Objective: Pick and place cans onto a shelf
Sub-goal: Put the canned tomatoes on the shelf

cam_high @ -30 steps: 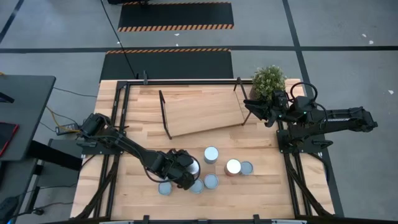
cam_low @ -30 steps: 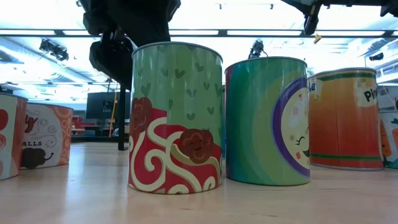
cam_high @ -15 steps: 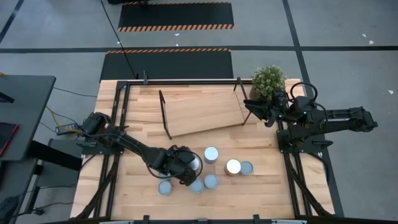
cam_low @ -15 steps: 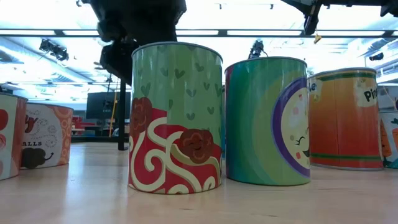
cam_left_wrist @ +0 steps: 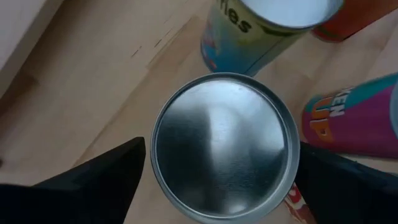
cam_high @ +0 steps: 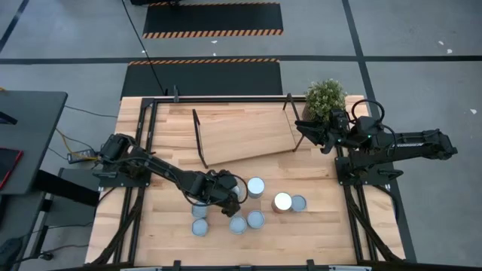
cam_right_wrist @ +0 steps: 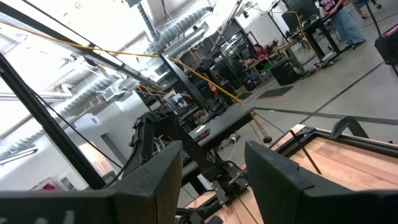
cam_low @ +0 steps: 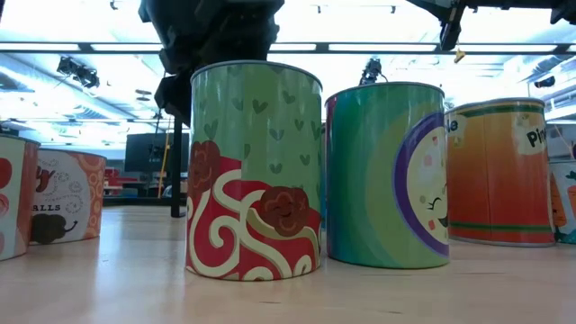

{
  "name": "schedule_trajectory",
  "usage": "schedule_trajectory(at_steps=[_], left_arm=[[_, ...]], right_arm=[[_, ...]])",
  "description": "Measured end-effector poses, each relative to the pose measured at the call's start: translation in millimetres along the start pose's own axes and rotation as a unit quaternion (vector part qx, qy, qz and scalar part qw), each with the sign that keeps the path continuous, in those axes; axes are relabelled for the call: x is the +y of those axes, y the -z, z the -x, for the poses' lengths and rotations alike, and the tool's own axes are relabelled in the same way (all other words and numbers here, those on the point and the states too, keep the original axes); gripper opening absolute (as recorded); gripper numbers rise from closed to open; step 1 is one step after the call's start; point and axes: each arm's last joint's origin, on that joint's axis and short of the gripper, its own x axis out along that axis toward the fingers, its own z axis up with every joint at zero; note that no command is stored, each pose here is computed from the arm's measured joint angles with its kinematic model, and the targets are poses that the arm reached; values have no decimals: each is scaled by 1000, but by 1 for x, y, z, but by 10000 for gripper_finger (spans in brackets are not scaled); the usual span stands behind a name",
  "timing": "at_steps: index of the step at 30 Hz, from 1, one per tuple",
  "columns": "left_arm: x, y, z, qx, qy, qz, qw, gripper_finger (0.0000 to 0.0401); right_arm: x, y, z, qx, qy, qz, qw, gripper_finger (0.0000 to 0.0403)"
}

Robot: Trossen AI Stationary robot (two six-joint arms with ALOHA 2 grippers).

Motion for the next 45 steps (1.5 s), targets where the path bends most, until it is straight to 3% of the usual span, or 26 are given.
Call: schedule_trajectory(at_steps=[14, 28, 36, 45], left_arm=[[8, -4, -3, 43, 0, 12, 999, 389], [27, 14, 3, 102, -116, 67, 986, 389], [9, 16, 4, 110, -23, -10, 994, 389], [21, 13, -7, 94, -51, 13, 994, 389]], right_arm=[[0, 0, 0, 0, 0, 1, 1000, 181], [0, 0, 0, 0, 0, 1, 1000, 181], [0, 0, 0, 0, 0, 1, 1000, 181], [0, 0, 0, 0, 0, 1, 1000, 181]])
